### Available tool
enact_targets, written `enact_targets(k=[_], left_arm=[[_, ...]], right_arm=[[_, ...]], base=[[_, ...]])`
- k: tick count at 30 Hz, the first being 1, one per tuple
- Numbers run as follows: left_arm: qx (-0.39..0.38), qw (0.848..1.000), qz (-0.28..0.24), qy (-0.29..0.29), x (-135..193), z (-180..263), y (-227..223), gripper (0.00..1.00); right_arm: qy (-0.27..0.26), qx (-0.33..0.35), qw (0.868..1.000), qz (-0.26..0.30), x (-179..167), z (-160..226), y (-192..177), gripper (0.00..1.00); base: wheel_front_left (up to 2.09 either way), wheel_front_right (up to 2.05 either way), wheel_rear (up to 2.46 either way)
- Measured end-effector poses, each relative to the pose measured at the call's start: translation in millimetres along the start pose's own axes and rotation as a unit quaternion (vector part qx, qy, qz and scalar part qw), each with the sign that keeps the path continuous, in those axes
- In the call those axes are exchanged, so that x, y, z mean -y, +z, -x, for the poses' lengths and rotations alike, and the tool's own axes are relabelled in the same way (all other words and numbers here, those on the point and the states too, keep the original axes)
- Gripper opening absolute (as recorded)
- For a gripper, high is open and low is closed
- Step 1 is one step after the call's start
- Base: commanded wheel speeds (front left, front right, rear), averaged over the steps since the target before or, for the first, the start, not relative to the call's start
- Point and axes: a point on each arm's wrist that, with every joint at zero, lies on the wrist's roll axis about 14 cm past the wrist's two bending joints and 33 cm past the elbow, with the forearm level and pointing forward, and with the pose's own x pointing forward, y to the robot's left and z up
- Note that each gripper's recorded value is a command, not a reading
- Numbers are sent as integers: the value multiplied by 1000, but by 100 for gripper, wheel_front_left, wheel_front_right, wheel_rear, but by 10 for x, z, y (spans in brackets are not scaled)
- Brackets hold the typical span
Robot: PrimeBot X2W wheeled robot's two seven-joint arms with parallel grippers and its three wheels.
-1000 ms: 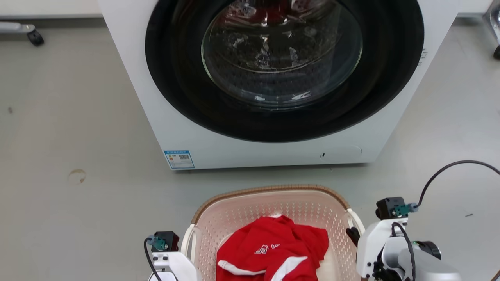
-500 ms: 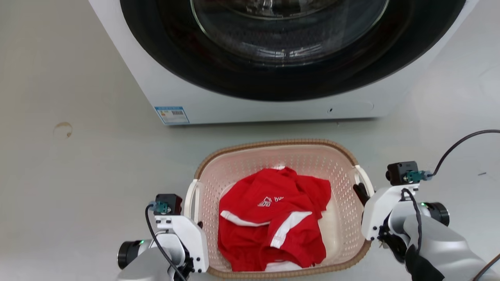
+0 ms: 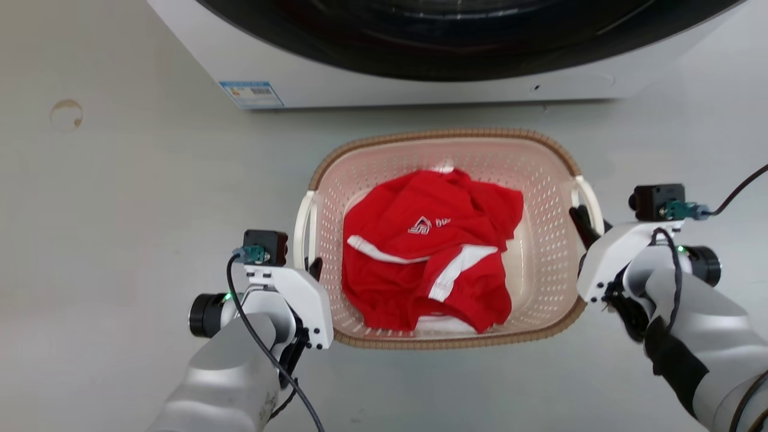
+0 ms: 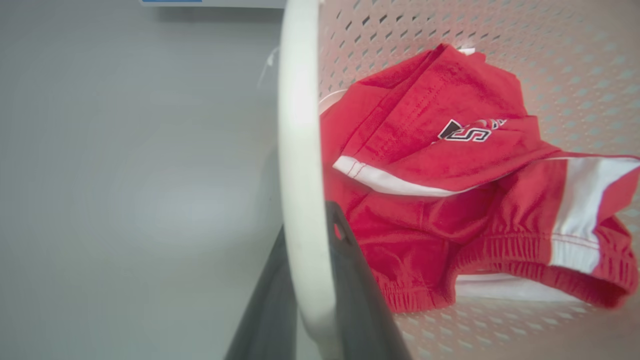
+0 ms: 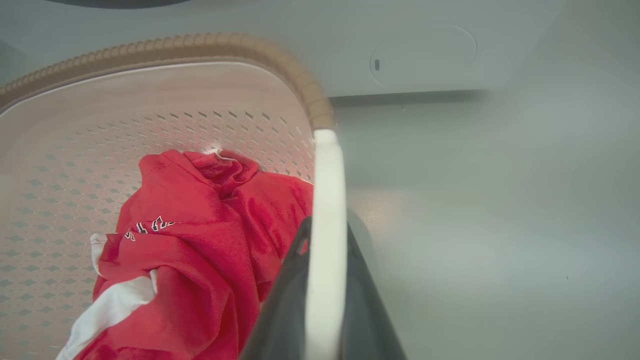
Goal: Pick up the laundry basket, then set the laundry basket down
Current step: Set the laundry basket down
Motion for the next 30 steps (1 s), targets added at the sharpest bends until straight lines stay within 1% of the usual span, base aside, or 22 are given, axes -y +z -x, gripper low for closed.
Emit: enact_targets(k=[4, 8, 12, 21, 30], left_arm=[[4, 1000, 5, -2, -3, -139, 20, 0], [-5, 1000, 13, -2, -32, -284, -50, 0], [-3, 1000, 16, -2, -50, -411, -46, 0], [4, 1000, 3, -6, -115, -752, 23, 0], [-7, 1000, 9, 2, -183, -1005, -57, 0]], right_arm=[[-4, -2, 1000, -5, 127, -138, 29, 0], [-7, -15, 1000, -13, 255, -280, -61, 0], [-6, -10, 1000, -14, 351, -422, 2, 0], [-10, 1, 1000, -27, 613, -728, 55, 0], [-18, 7, 999, -37, 781, -899, -3, 0]], base=[[0, 0, 0], [0, 0, 0], [0, 0, 0], [0, 0, 0], [0, 0, 0]])
